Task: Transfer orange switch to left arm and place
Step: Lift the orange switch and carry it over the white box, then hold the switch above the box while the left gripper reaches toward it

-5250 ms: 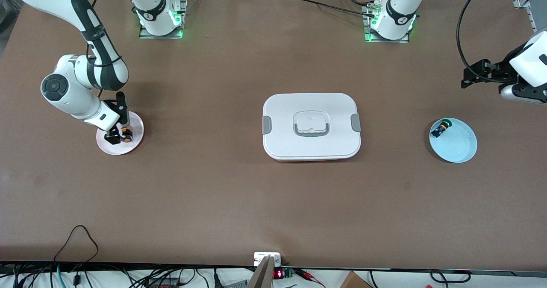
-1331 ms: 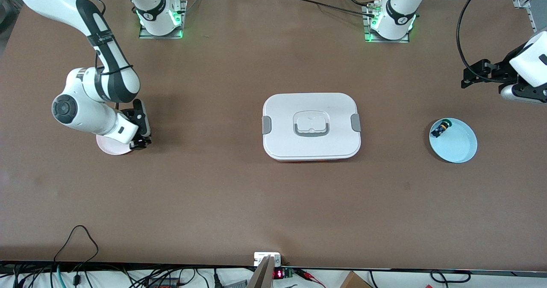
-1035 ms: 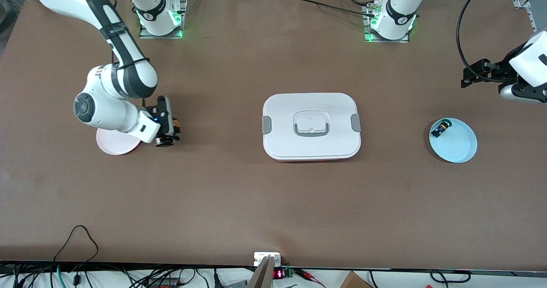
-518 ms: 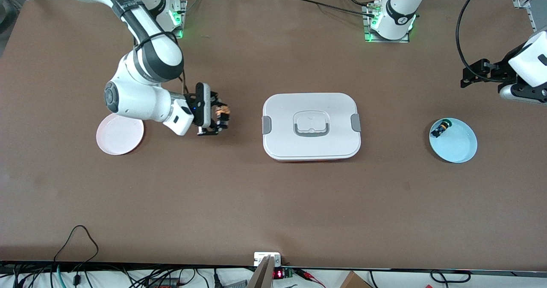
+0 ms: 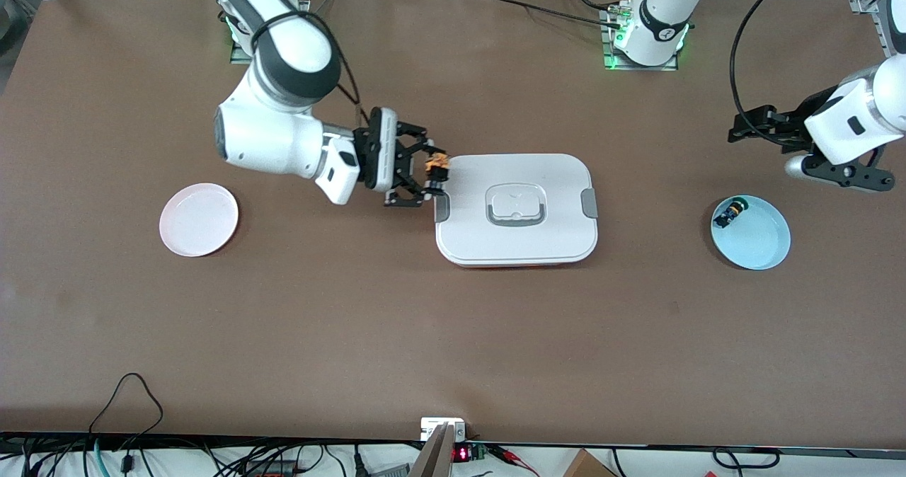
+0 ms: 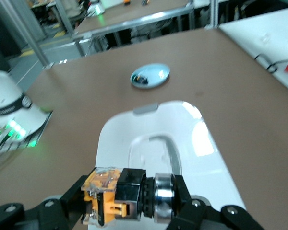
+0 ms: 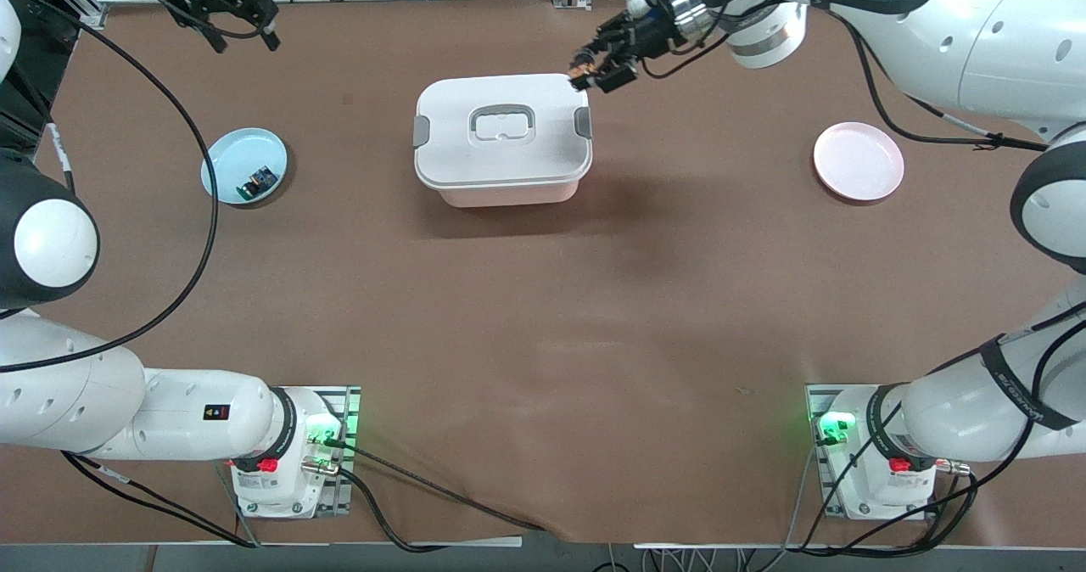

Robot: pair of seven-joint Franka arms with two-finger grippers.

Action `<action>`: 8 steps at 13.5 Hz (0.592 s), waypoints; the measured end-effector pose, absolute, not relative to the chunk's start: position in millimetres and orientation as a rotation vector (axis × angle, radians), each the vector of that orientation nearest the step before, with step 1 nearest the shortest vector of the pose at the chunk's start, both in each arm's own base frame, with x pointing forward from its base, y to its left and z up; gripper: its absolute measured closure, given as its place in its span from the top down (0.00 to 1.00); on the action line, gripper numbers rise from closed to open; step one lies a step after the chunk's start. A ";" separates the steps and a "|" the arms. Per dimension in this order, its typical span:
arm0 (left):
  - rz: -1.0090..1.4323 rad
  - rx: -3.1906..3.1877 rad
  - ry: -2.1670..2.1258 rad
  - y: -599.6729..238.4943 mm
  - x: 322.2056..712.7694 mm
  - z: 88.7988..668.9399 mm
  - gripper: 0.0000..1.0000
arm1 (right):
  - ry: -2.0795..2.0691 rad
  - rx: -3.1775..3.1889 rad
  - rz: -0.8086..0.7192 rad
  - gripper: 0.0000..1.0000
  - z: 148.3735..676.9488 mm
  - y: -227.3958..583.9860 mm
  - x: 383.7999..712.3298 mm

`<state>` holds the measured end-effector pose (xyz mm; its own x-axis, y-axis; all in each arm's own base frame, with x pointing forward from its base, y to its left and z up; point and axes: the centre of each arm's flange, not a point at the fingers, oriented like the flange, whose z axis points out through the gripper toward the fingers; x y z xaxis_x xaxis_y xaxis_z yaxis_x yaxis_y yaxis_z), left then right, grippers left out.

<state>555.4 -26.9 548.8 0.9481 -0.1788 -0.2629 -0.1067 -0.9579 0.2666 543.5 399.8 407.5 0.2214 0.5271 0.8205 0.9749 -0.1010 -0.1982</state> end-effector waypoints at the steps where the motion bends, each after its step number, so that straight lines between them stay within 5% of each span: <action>1: -0.451 2.773 -0.211 -34.7 553.9 545.0 1.00 | -1.360 -1.746 -0.789 0.74 413.8 417.5 534.8; 8: -0.457 2.224 -0.125 -73.0 579.6 517.4 1.00 | -1.134 -1.690 -0.877 0.74 457.4 465.7 514.3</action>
